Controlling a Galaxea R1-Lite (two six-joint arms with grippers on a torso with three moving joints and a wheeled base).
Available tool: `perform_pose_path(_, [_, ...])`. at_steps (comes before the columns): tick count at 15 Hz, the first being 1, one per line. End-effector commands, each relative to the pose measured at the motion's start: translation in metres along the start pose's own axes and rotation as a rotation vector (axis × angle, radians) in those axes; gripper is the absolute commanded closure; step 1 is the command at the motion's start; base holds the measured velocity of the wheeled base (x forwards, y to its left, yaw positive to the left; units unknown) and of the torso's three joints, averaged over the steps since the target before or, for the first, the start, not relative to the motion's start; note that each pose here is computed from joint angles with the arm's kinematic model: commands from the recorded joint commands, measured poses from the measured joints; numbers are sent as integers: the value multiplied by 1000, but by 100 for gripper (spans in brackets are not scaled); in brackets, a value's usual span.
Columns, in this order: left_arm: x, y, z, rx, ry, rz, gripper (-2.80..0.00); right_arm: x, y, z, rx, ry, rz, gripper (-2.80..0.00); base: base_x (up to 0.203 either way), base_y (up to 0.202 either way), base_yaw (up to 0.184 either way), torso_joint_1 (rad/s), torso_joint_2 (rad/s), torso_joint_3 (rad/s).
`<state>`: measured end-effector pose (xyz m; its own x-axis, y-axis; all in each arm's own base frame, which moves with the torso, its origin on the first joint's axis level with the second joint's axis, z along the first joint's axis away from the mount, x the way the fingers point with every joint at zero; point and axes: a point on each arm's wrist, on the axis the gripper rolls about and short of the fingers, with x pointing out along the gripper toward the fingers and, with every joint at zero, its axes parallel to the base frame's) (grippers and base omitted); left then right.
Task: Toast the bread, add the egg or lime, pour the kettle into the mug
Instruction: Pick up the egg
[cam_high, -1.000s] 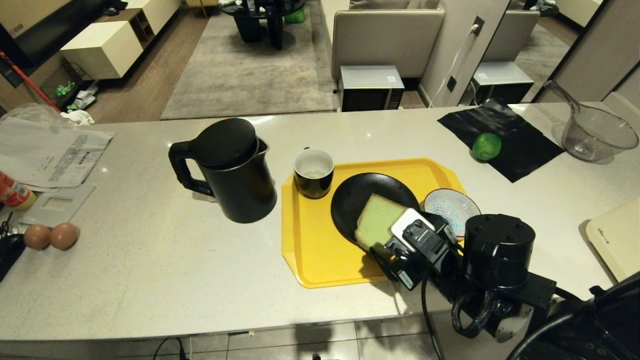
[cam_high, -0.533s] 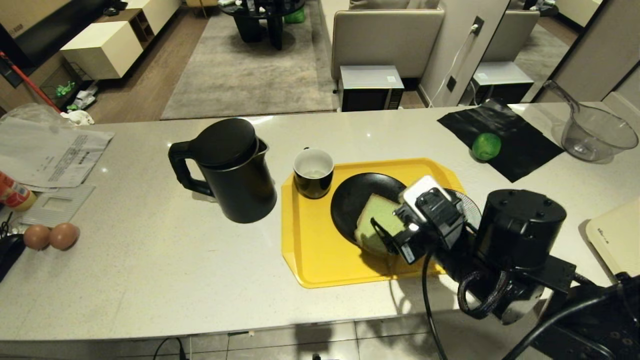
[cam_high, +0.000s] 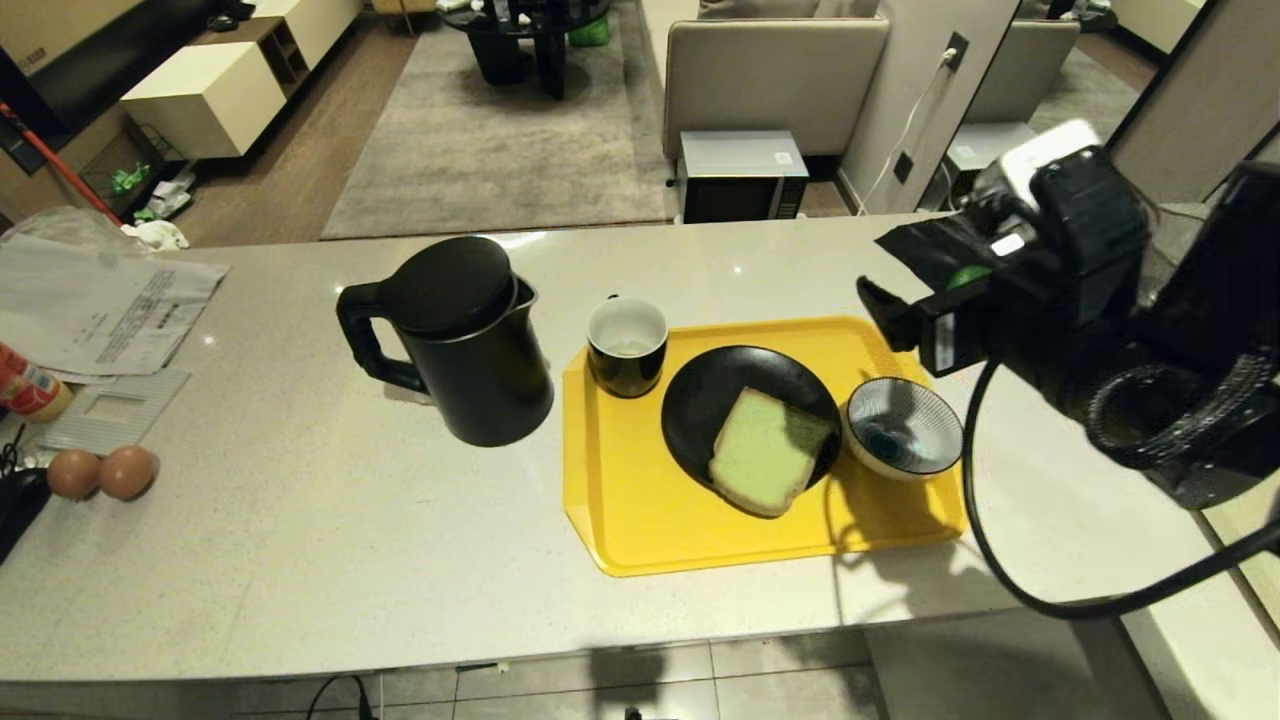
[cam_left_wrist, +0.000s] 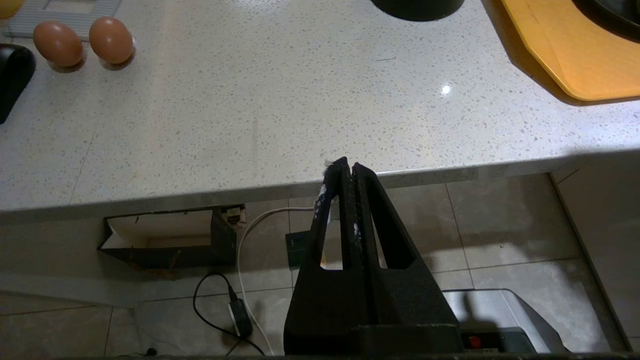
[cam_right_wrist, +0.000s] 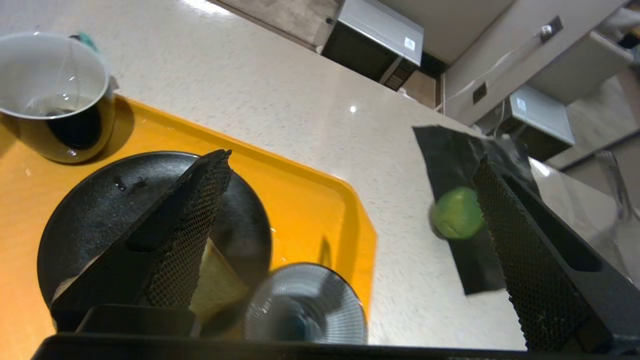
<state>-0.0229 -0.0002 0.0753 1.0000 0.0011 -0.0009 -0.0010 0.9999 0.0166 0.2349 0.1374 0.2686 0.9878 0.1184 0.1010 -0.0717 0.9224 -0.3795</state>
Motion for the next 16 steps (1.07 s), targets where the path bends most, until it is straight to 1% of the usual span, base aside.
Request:
perform_pose_path(1, [0,0,0,0,-1,0,0,-31,-40,23,72,-7,-52,-280,0,0,0,0,0,0])
perform_pose_path(3, [0,0,0,0,-1,0,0,-49,-52,26,100,7,-51,-280,0,0,0,0,0,0])
perform_pose_path(5, [0,0,0,0,-1,0,0,-57,-57,29,113,-1,-51,-280,0,0,0,0,0,0])
perform_pose_path(6, [0,0,0,0,-1,0,0,-60,-58,29,120,-1,-52,-280,0,0,0,0,0,0])
perform_pose_path(8, [0,0,0,0,-1,0,0,-64,-60,27,167,27,-42,-280,0,0,0,0,0,0])
perform_pose_path(9, [0,0,0,0,-1,0,0,-66,-61,28,194,31,-38,-280,0,0,0,0,0,0])
perform_pose_path(11, [0,0,0,0,-1,0,0,-65,-61,30,211,31,-41,-280,0,0,0,0,0,0])
perform_pose_path(13, [0,0,0,0,-1,0,0,-65,-61,28,247,34,-43,-280,0,0,0,0,0,0])
perform_pose_path(16, [0,0,0,0,-1,0,0,-69,-66,25,256,61,-62,-280,0,0,0,0,0,0])
